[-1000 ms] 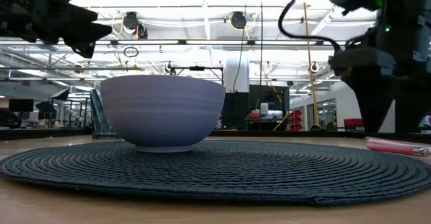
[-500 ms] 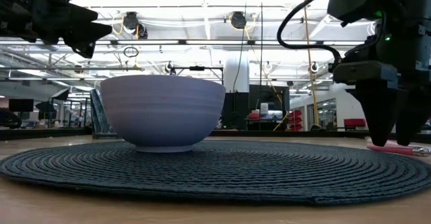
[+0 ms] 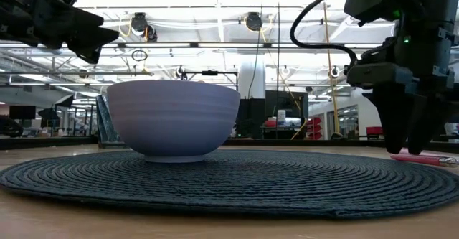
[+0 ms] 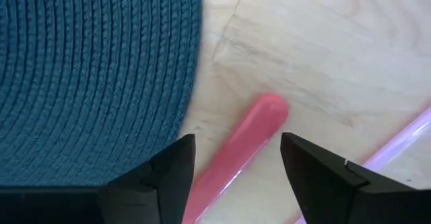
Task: Pick & Place Utensil
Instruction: Put the pink fork into the bowl
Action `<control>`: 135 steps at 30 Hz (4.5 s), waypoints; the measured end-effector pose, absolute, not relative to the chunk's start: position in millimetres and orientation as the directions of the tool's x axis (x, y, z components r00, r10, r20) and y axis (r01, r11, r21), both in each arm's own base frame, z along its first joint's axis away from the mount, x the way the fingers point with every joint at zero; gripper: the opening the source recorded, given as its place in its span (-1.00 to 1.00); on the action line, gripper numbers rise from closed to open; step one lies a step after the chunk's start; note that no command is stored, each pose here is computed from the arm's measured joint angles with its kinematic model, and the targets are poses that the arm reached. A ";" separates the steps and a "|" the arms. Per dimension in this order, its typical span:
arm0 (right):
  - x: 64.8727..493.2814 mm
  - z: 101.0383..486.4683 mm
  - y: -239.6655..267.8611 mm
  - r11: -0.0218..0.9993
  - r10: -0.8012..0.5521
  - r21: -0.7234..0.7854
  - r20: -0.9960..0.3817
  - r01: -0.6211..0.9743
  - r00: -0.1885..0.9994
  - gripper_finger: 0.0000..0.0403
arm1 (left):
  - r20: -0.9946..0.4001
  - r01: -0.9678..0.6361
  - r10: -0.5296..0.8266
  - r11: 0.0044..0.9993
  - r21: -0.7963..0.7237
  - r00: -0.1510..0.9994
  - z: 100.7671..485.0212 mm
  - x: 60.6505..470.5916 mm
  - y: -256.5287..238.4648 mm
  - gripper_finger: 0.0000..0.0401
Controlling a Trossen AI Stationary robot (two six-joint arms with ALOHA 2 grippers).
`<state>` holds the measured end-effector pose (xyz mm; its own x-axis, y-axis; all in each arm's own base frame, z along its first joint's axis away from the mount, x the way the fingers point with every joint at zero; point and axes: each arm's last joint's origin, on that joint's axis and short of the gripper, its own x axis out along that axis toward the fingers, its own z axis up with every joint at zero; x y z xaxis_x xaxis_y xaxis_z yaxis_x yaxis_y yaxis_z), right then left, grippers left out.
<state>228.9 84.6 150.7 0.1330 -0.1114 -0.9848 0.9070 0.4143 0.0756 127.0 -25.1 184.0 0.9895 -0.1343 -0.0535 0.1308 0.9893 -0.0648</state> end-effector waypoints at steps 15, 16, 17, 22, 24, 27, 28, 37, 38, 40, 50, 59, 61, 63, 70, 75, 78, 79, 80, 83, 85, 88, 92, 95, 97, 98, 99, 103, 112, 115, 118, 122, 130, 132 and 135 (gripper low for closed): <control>235.0 132.3 86.6 0.426 -0.088 0.020 -0.994 0.904 0.064 0.07 | -0.074 0.126 -0.134 0.987 -0.098 0.988 182.0 126.9 -25.1 -0.09; 234.9 132.1 86.5 0.429 -0.087 0.019 -0.994 0.903 0.062 0.06 | -0.072 0.126 -0.134 0.987 -0.098 0.988 182.2 126.9 -25.1 -0.09; 234.6 132.0 86.6 0.432 -0.081 0.017 -0.995 0.902 0.058 0.05 | -0.071 0.126 -0.133 0.987 -0.098 0.989 182.3 126.9 -25.1 -0.09; 231.6 131.1 86.2 0.439 -0.065 -0.014 -0.998 0.898 0.016 -0.06 | -0.069 0.126 -0.133 0.987 -0.097 0.989 182.5 126.9 -25.1 -0.09; 231.2 131.0 86.1 0.442 -0.065 -0.017 -0.998 0.897 0.013 -0.12 | -0.069 0.126 -0.133 0.987 -0.097 0.989 182.5 126.9 -25.1 -0.09; 230.9 130.7 86.2 0.455 -0.059 -0.020 -0.998 0.890 0.007 -0.20 | -0.069 0.126 -0.133 0.987 -0.097 0.989 182.6 126.9 -25.1 -0.09; 230.8 130.7 86.3 0.462 -0.056 -0.021 -0.998 0.887 0.005 -0.23 | -0.068 0.126 -0.133 0.987 -0.096 0.989 182.7 126.9 -25.1 -0.09; 226.5 130.5 85.5 0.492 -0.045 -0.063 -0.998 0.868 -0.047 -0.43 | -0.067 0.126 -0.132 0.988 -0.095 0.989 182.7 126.9 -25.0 -0.09; 226.5 130.5 84.7 0.497 -0.044 -0.064 -0.998 0.865 -0.049 -0.45 | -0.068 0.126 -0.132 0.988 -0.095 0.989 182.7 126.9 -25.1 -0.09; 226.7 130.5 84.0 0.507 -0.042 -0.066 -0.998 0.860 -0.051 -0.49 | -0.067 0.126 -0.132 0.988 -0.095 0.989 182.8 126.9 -25.0 -0.09; 230.0 130.4 71.4 0.545 0.003 -0.062 -0.997 0.836 -0.076 -0.55 | -0.049 0.126 -0.132 0.986 -0.106 0.990 184.5 127.0 -25.1 -0.09; 229.7 130.4 71.2 0.565 0.026 -0.055 -0.996 0.823 -0.085 -0.30 | -0.046 0.127 -0.132 0.986 -0.107 0.990 184.8 127.0 -25.1 -0.09; 229.5 130.4 71.3 0.570 0.028 -0.056 -0.996 0.820 -0.087 -0.24 | -0.045 0.126 -0.132 0.986 -0.107 0.990 184.9 127.0 -25.1 -0.09; 229.5 130.4 71.3 0.576 0.031 -0.055 -0.996 0.816 -0.088 -0.19 | -0.045 0.126 -0.132 0.986 -0.107 0.990 184.9 127.0 -25.1 -0.09; 228.9 130.4 73.1 0.589 0.047 -0.049 -0.994 0.807 -0.094 -0.17 | -0.045 0.126 -0.132 0.985 -0.114 0.990 184.9 127.0 -25.1 -0.09; 228.1 130.4 75.3 0.602 0.056 -0.045 -0.994 0.797 -0.098 -0.25 | -0.045 0.126 -0.132 0.986 -0.113 0.990 184.9 127.0 -25.1 -0.09; 228.2 130.4 75.4 0.607 0.057 -0.043 -0.994 0.793 -0.098 -0.30 | -0.045 0.126 -0.132 0.986 -0.113 0.990 184.9 127.0 -25.1 -0.09; 228.3 130.4 75.4 0.608 0.057 -0.043 -0.994 0.793 -0.097 -0.32 | -0.045 0.126 -0.132 0.986 -0.113 0.990 184.9 127.0 -25.1 -0.09; 228.3 130.4 75.3 0.608 0.054 -0.044 -0.994 0.793 -0.096 -0.33 | -0.045 0.126 -0.132 0.986 -0.113 0.990 184.9 127.0 -25.1 -0.09; 228.3 130.4 75.1 0.609 0.039 -0.049 -0.995 0.792 -0.091 -0.38 | -0.045 0.126 -0.132 0.986 -0.113 0.990 184.9 127.0 -25.1 -0.09; 228.3 130.4 75.1 0.609 0.039 -0.049 -0.995 0.792 -0.091 -0.43 | -0.045 0.126 -0.132 0.986 -0.113 0.990 184.9 127.0 -25.1 -0.09; 228.5 130.4 75.0 0.609 0.033 -0.050 -0.996 0.791 -0.089 -0.51 | -0.045 0.126 -0.132 0.986 -0.113 0.990 184.9 127.0 -25.1 -0.09; 228.6 130.4 74.8 0.617 0.025 -0.052 -0.996 0.785 -0.085 -0.63 | -0.045 0.126 -0.132 0.986 -0.113 0.990 184.9 127.0 -25.1 -0.09; 228.6 130.4 74.4 0.618 0.013 -0.057 -0.996 0.784 -0.083 -0.67 | -0.045 0.126 -0.132 0.986 -0.113 0.990 184.9 127.0 -25.1 -0.09; 228.6 130.4 74.3 0.618 0.007 -0.060 -0.997 0.784 -0.081 -0.67 | -0.045 0.126 -0.132 0.985 -0.114 0.990 184.9 127.0 -25.1 -0.09; 228.6 130.4 74.2 0.618 0.005 -0.060 -0.997 0.784 -0.081 -0.66 | -0.045 0.126 -0.132 0.985 -0.114 0.990 184.9 127.0 -25.1 -0.09; 228.7 130.4 74.2 0.620 0.004 -0.060 -0.997 0.782 -0.080 -0.65 | -0.045 0.126 -0.132 0.985 -0.114 0.990 184.9 127.0 -25.1 -0.09; 228.8 130.4 73.7 0.632 -0.013 -0.066 -0.997 0.772 -0.074 -0.63 | -0.045 0.126 -0.132 0.985 -0.115 0.990 184.9 127.0 -25.1 -0.09; 229.3 130.5 72.5 0.651 -0.058 -0.082 -0.997 0.754 -0.059 -0.69 | -0.045 0.126 -0.132 0.985 -0.116 0.990 184.9 127.0 -25.1 -0.09; 229.4 130.9 72.3 0.660 -0.063 -0.082 -0.997 0.747 -0.054 -0.68 | -0.045 0.126 -0.132 0.985 -0.118 0.990 184.9 127.0 -25.1 -0.09; 230.0 134.0 72.1 0.664 -0.068 -0.065 -0.997 0.745 -0.027 -0.70 | -0.045 0.126 -0.132 0.985 -0.118 0.990 184.9 127.0 -25.1 -0.09; 228.0 142.9 69.5 0.662 -0.116 -0.058 -0.993 0.747 0.026 -0.70 | -0.045 0.125 -0.132 0.984 -0.130 0.990 184.9 127.0 -25.1 -0.09; 224.7 159.7 65.5 0.657 -0.184 -0.033 -0.976 0.753 0.118 -0.71 | -0.045 0.125 -0.132 0.983 -0.138 0.990 184.9 127.0 -25.1 -0.09; 224.3 162.2 64.8 0.659 -0.193 -0.030 -0.972 0.752 0.130 -0.71 | -0.045 0.125 -0.132 0.983 -0.138 0.990 184.9 127.0 -25.1 -0.09; 224.4 162.2 64.3 0.664 -0.207 -0.039 -0.969 0.747 0.134 -0.71 | -0.045 0.125 -0.132 0.982 -0.139 0.990 184.9 127.1 -25.1 -0.09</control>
<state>224.4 64.3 162.2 0.1336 -0.2074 -0.9691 0.7466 0.6642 -0.0392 127.1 -25.1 184.9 0.9902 -0.1320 -0.0450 0.1246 0.9825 -0.1387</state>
